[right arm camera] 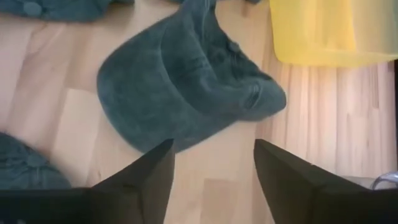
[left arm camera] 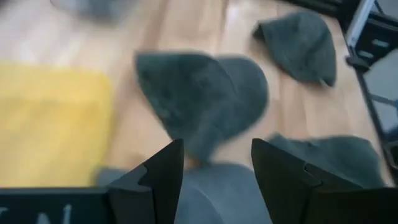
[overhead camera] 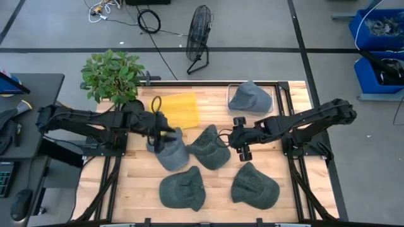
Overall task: Pick & Place hat
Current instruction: Put the gray cap into the transparent bin
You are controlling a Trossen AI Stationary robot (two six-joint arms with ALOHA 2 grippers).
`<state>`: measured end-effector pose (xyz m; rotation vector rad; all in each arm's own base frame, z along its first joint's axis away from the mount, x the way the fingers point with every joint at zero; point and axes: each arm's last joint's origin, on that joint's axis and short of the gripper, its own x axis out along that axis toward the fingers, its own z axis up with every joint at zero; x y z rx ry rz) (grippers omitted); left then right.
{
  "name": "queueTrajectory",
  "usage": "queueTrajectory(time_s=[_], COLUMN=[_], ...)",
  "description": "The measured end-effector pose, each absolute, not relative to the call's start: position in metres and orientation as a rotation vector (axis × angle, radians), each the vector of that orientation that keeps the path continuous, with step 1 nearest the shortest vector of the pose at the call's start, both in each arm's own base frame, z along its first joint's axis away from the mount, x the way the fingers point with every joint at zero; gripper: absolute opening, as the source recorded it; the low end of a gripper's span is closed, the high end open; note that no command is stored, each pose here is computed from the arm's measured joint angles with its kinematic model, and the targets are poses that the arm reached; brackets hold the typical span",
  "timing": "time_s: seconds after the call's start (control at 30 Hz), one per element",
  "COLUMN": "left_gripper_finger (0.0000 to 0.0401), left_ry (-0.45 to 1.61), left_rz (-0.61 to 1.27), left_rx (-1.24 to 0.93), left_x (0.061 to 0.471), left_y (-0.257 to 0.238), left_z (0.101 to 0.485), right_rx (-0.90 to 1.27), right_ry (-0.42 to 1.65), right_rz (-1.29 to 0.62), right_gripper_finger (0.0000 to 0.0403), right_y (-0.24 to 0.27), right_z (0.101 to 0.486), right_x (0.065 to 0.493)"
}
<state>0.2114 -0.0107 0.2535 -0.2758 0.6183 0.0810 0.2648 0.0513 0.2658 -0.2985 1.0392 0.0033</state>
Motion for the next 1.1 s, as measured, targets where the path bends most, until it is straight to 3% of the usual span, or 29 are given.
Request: queueTrajectory(time_s=[0.3, 0.5, 0.73, 0.83, 1.0, 1.1], left_gripper_finger=[0.0192, 0.0192, 0.0185, 0.0149, 0.0024, 0.0013], left_ry=[0.878, 0.948, 0.998, 1.023, 0.972, 0.871], left_rz=[0.025, 0.241, 0.300, 0.311, 0.298, 0.286], left_rx=[-0.304, -0.260, -0.269, -0.259, -0.286, -0.310], left_x=[0.223, 0.233, 0.242, 0.246, 0.251, 0.260], left_y=[-0.053, -0.061, -0.063, -0.064, -0.065, -0.067], left_z=[0.214, 0.184, 0.164, 0.156, 0.160, 0.185], right_rx=[-0.299, -0.300, -0.297, -0.301, -0.306, -0.334], right_ry=[1.018, 0.987, 0.895, 0.881, 0.867, 0.821], right_rz=[-0.002, 0.001, 0.006, 0.008, 0.011, 0.025], right_gripper_finger=[0.0241, 0.0236, 0.0235, 0.0235, 0.0235, 0.0235], right_y=[0.051, 0.052, 0.053, 0.054, 0.054, 0.054], right_z=[0.261, 0.263, 0.268, 0.269, 0.270, 0.273], right_x=[0.266, 0.269, 0.276, 0.277, 0.278, 0.282])
